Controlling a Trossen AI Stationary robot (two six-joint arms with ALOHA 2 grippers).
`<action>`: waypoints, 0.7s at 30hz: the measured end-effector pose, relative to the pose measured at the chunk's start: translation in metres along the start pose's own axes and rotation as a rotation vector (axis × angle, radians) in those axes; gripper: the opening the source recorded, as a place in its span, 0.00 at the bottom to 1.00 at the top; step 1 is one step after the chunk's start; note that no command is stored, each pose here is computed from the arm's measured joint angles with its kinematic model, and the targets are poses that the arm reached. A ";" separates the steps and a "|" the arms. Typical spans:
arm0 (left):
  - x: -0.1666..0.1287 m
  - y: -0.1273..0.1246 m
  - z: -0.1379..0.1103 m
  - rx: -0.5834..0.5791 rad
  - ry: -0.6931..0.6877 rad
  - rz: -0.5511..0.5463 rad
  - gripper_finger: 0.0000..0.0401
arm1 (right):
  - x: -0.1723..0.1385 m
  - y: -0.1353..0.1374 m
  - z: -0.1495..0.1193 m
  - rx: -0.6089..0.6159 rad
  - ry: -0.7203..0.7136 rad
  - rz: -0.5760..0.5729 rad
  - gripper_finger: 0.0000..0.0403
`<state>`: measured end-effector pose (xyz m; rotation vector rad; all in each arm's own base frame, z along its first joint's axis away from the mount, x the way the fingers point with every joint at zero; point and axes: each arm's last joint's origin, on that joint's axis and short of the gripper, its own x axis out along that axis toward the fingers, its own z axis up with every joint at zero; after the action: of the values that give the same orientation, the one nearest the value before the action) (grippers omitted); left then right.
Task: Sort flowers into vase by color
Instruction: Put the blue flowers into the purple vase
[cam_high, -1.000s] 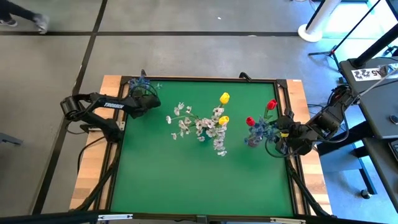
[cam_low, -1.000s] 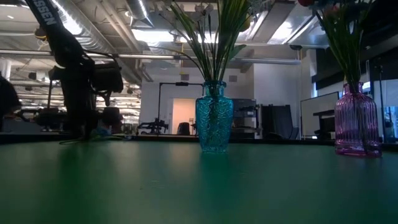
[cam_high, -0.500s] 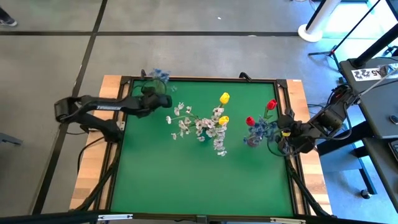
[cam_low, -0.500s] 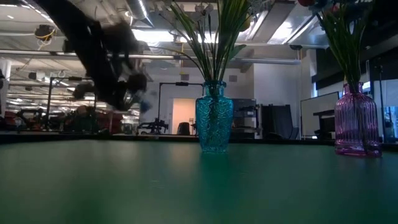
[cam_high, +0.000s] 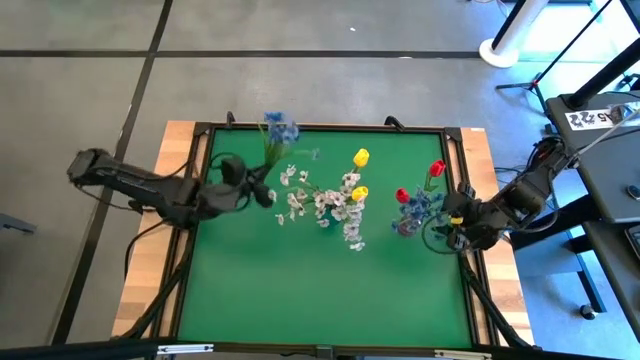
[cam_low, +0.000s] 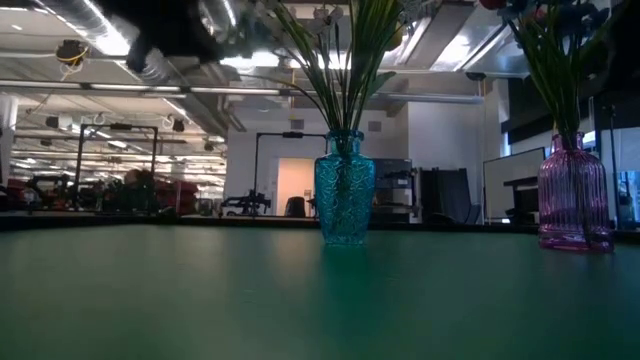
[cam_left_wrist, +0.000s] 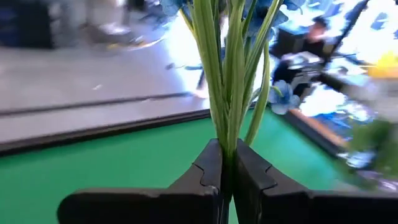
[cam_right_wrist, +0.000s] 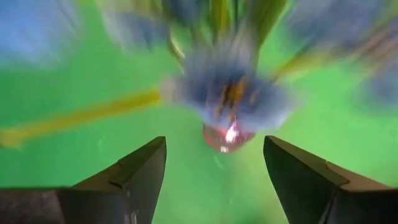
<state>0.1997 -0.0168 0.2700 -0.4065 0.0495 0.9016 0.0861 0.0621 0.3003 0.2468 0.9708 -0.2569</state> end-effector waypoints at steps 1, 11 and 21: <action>-0.008 -0.006 -0.001 0.014 -0.016 -0.038 0.03 | 0.006 0.001 -0.003 -0.004 0.026 -0.003 0.67; -0.093 -0.049 0.030 0.243 -0.195 -0.297 0.03 | 0.075 0.027 -0.036 0.093 0.165 0.244 0.67; -0.131 -0.073 0.114 0.248 -0.393 -0.772 0.04 | 0.086 0.048 -0.032 0.007 0.176 0.313 0.67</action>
<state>0.1596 -0.1143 0.4270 0.0066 -0.3352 0.1915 0.1234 0.1087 0.2154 0.4281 1.0893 0.0497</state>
